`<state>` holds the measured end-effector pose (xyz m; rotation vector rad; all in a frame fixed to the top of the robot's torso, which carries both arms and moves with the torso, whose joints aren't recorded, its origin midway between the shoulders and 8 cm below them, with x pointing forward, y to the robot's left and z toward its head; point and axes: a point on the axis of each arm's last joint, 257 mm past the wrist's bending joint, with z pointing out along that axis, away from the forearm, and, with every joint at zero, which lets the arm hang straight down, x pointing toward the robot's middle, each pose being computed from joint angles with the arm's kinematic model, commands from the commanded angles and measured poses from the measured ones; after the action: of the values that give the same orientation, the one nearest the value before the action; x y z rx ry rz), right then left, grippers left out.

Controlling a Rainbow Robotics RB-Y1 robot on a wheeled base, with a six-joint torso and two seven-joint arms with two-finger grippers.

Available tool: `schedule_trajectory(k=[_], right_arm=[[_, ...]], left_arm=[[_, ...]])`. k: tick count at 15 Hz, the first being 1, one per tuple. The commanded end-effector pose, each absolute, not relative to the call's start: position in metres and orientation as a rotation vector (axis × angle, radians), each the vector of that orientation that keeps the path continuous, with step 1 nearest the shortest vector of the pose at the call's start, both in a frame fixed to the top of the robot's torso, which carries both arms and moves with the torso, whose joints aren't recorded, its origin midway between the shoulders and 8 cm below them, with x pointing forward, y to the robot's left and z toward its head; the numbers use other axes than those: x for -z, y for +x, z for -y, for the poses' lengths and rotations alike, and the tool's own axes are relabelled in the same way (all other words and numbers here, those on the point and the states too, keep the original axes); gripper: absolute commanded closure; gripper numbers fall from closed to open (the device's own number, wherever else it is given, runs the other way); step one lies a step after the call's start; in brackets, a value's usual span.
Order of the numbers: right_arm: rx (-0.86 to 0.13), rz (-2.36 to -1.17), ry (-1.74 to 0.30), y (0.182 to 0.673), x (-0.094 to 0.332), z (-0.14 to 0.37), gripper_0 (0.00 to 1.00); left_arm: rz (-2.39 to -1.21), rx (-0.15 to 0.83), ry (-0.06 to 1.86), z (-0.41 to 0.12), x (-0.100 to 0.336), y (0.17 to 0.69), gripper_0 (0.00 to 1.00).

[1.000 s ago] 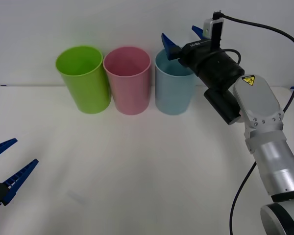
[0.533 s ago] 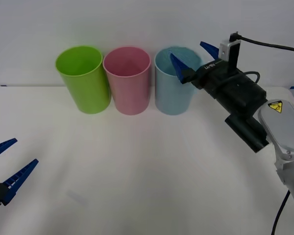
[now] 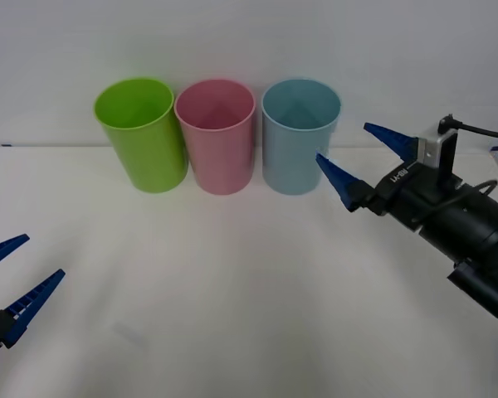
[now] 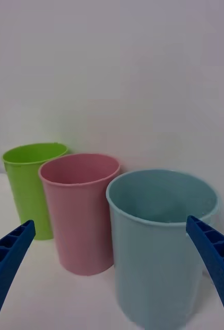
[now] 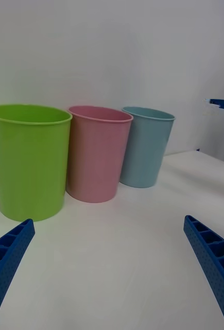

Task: Grasp the object on the table and drop it into the matching bin: aluminum can to the light blue bin, PET bottle to the pink bin.

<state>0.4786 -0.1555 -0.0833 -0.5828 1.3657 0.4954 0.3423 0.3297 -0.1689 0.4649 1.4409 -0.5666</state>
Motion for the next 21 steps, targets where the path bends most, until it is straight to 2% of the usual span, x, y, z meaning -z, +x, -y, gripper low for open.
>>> schedule_trajectory(k=[1, 5, 13, 21], right_arm=[[-0.519, -1.403, -0.628, 0.450, 0.104, 0.170, 0.00], [-0.449, -1.413, -0.727, 0.412, 0.131, 0.199, 0.00], [-0.508, -1.504, -0.784, 0.332, 0.183, 0.230, 0.00], [-0.501, -1.584, -0.775, 0.297, 0.213, 0.246, 0.00]], left_arm=[[-1.441, 0.567, 0.465, -0.330, 0.169, 0.342, 0.00], [-1.441, 0.567, 0.465, -0.330, 0.169, 0.342, 0.00], [-1.441, 0.567, 0.465, -0.330, 0.169, 0.342, 0.00], [-1.441, 0.567, 0.465, -0.330, 0.169, 0.342, 0.00]])
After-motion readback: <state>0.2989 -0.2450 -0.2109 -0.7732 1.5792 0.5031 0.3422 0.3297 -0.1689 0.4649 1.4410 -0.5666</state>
